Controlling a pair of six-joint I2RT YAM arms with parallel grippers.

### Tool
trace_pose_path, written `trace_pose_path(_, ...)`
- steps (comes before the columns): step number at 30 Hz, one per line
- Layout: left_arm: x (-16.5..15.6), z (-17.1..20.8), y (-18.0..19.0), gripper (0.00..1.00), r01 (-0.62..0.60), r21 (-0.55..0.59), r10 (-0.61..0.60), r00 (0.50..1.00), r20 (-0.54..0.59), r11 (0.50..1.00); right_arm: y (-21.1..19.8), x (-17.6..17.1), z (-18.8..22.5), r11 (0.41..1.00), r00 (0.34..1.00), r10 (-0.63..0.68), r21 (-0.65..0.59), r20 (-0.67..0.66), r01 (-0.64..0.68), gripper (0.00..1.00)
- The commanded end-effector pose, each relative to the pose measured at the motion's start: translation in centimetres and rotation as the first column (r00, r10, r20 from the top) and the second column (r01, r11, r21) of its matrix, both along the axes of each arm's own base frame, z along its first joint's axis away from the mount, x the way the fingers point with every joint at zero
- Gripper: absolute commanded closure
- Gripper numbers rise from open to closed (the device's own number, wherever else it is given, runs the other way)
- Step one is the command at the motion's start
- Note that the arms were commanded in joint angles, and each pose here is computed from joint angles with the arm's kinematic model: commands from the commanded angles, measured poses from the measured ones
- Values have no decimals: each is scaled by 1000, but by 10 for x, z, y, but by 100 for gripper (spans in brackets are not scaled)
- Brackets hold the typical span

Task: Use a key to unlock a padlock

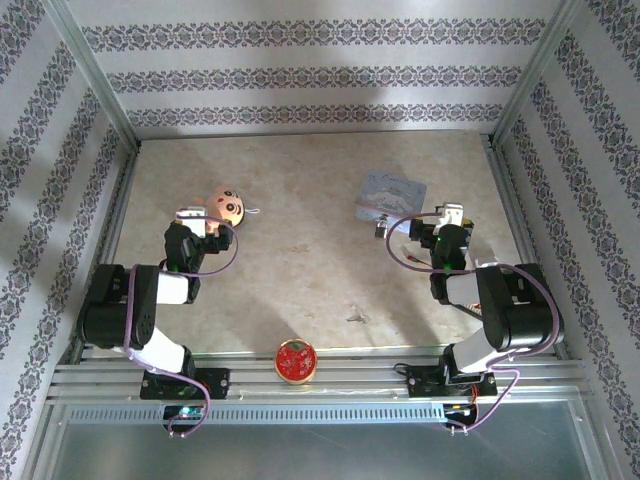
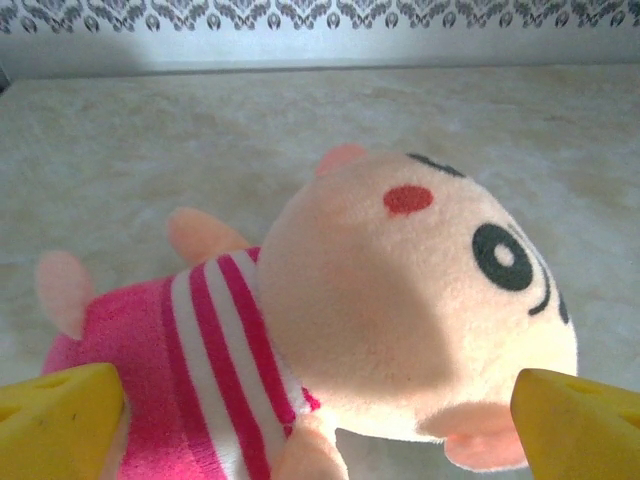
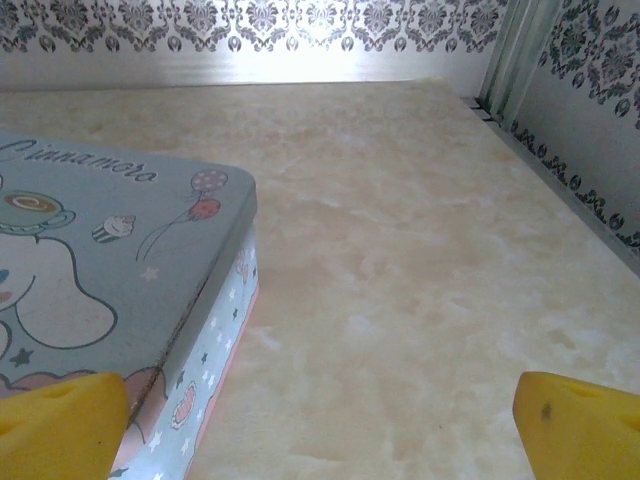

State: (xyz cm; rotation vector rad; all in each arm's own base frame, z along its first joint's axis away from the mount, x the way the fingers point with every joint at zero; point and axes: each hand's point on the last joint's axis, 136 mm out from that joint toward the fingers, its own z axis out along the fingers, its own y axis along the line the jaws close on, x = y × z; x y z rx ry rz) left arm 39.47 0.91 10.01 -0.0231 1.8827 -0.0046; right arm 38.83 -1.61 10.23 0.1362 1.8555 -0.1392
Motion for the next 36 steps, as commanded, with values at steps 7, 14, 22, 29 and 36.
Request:
trace_pose_path(7,-18,53,14,1,-92,-27,94,993,77,995,5,-2,14,1000,999,2,-18,45,-1,2)
trace_pose_path(14,-26,79,17,1,-117,-77,126,984,127,990,3,-7,50,999,999,-19,-40,35,20,2)
trace_pose_path(22,-30,113,14,1,-111,-171,140,976,169,979,9,-43,83,997,999,-54,47,1,54,2)
trace_pose_path(29,-33,143,0,1,-58,-293,113,978,175,954,42,-94,81,993,986,-26,105,-166,44,9)
trace_pose_path(36,-35,151,-36,1,63,-357,12,979,204,932,91,-133,60,979,936,71,204,-344,1,21)
